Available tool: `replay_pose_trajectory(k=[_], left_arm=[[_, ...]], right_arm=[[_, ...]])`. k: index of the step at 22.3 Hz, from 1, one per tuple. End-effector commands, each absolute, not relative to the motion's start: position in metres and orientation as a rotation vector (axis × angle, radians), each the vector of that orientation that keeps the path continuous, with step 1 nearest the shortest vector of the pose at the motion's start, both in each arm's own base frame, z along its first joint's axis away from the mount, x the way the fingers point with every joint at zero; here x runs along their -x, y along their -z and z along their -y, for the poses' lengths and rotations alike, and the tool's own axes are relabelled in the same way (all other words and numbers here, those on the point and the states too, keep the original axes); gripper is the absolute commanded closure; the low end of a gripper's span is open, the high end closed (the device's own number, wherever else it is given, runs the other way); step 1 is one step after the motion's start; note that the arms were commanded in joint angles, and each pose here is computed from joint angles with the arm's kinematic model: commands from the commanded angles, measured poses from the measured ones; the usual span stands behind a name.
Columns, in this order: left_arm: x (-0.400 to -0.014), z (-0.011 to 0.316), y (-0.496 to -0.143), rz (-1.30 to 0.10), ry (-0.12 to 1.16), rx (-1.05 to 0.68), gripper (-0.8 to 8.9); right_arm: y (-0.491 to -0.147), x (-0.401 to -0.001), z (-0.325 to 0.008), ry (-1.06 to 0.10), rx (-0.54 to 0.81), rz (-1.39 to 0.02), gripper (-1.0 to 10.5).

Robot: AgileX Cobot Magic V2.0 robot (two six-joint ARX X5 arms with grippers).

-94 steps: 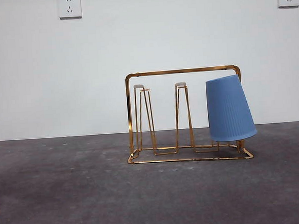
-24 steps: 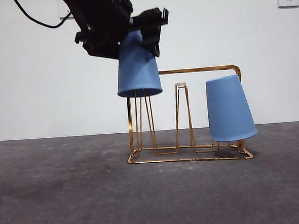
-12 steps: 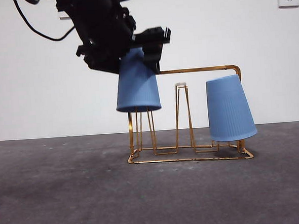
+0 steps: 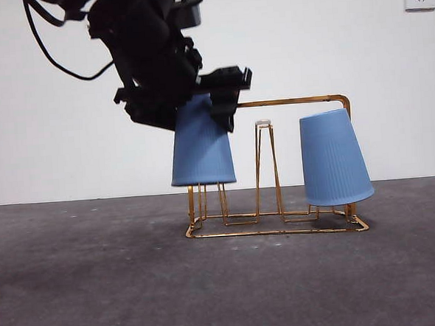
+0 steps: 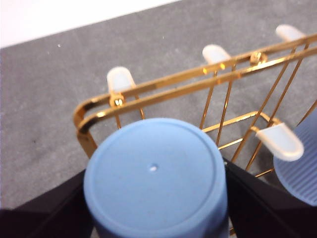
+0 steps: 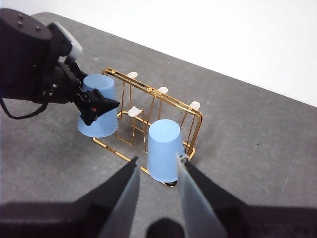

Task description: Pick up cup 1,put cup 1 in the cup rack,pick up cup 2,put cup 2 in the cup rack

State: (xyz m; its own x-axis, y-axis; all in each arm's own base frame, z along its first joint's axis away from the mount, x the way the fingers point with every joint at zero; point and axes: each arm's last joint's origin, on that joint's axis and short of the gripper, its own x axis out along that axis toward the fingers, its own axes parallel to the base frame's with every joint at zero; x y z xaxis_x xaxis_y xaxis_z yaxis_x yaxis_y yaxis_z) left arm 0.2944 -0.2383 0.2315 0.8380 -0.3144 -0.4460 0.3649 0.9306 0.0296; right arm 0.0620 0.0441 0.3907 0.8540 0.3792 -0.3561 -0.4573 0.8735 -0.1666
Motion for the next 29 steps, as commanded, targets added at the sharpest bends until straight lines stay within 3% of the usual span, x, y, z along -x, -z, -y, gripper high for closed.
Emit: replay_pose_trajectory(k=[1, 10, 12, 15, 16, 29], left_arm=[[-0.295, 0.241, -0.215, -0.508, 0.351, -0.118, 8.21], [-0.297, 0.241, -0.201, -0.567, 0.341, -0.148, 8.04], [-0.297, 0.241, -0.201, -0.567, 0.341, -0.148, 6.93], [-0.296, 0.241, -0.2, -0.575, 0.341, -0.152, 3.54], [-0.296, 0.24, -0.2, -0.582, 0.344, -0.155, 2.83], [-0.29, 0.234, -0.192, -0.759, 0.4, -0.172, 2.7]], right_arm=[[-0.391, -0.062, -0.044, -0.443, 0.238, -0.317, 8.2], [-0.391, -0.062, -0.044, -0.443, 0.239, -0.32, 8.2], [-0.391, -0.062, -0.044, -0.443, 0.239, -0.32, 8.2], [-0.391, -0.062, -0.044, -0.443, 0.239, -0.32, 8.2], [-0.391, -0.062, -0.044, -0.443, 0.239, -0.32, 8.2], [-0.391, -0.062, -0.044, -0.443, 0.239, -0.32, 8.2]])
